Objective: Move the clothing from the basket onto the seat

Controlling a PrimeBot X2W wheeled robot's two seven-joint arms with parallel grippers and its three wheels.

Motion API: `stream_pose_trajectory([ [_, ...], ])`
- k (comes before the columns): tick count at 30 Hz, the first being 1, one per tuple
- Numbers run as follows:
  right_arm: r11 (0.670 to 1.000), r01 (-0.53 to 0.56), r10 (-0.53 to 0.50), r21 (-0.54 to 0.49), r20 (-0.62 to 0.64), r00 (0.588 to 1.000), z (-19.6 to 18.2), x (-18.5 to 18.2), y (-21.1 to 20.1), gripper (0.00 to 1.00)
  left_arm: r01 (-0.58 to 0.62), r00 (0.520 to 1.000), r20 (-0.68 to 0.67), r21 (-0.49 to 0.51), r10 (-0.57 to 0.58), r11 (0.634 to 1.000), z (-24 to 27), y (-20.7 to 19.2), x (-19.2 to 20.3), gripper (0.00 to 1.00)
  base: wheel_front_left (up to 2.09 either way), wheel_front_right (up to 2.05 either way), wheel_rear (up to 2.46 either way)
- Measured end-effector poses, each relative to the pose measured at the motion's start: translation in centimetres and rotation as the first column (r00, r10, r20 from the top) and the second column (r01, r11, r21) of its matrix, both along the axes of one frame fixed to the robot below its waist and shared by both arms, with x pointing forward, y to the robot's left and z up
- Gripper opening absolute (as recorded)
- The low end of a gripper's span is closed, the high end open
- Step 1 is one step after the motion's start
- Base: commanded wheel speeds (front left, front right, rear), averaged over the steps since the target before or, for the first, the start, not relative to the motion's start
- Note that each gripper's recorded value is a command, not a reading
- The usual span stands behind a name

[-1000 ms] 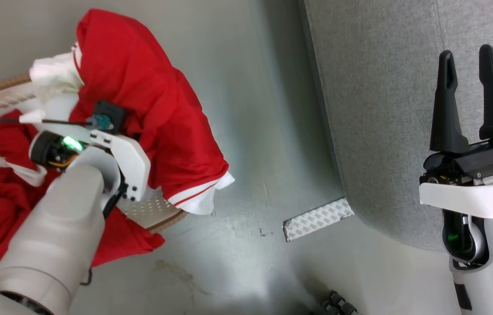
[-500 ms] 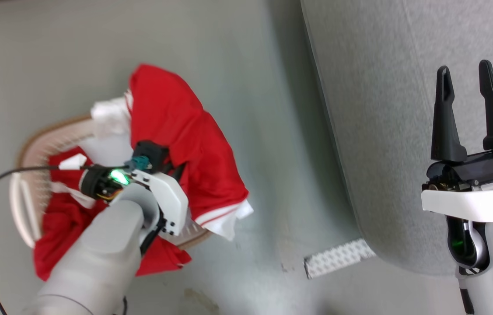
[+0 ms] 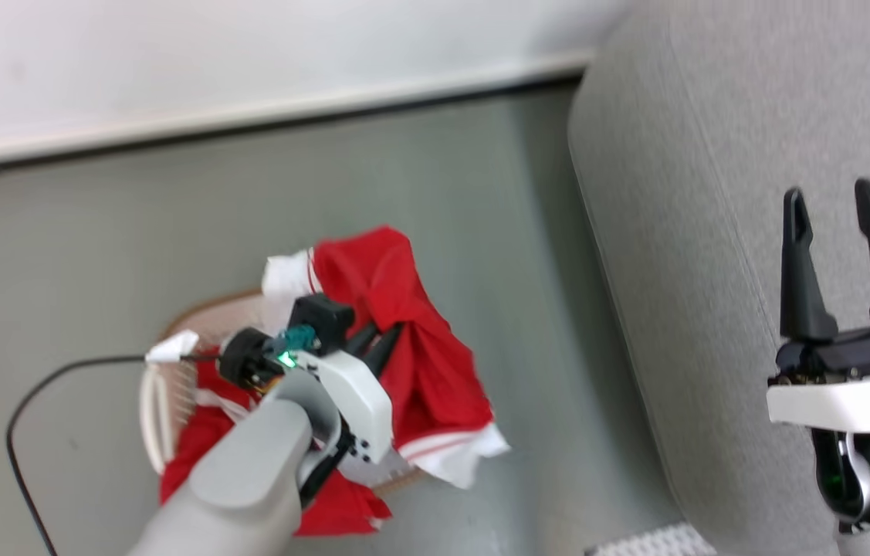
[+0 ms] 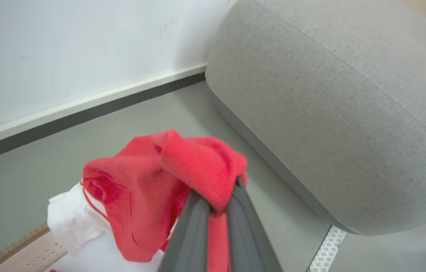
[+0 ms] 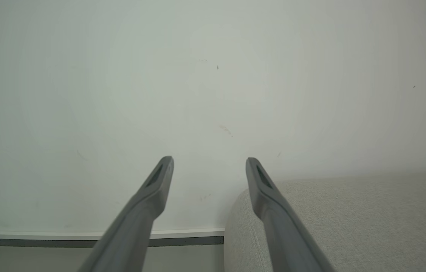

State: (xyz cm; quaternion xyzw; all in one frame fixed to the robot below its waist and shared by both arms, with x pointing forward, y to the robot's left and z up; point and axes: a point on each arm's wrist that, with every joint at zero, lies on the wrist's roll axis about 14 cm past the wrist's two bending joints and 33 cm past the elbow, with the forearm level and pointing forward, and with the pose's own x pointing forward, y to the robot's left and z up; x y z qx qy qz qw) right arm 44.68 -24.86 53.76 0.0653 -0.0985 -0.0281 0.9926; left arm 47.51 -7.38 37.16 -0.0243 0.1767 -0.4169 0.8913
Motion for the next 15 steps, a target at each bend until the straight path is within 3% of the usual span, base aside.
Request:
stream_pose_trajectory([
  [15,0.995,-0.085,0.081,0.041,0.106,0.991,4.2,-4.6,2.9,1.00,-0.070,0.957,0.272,-0.132,0.104,0.989,13.6,2.7,-2.8,0.00,0.00,0.00,0.00],
])
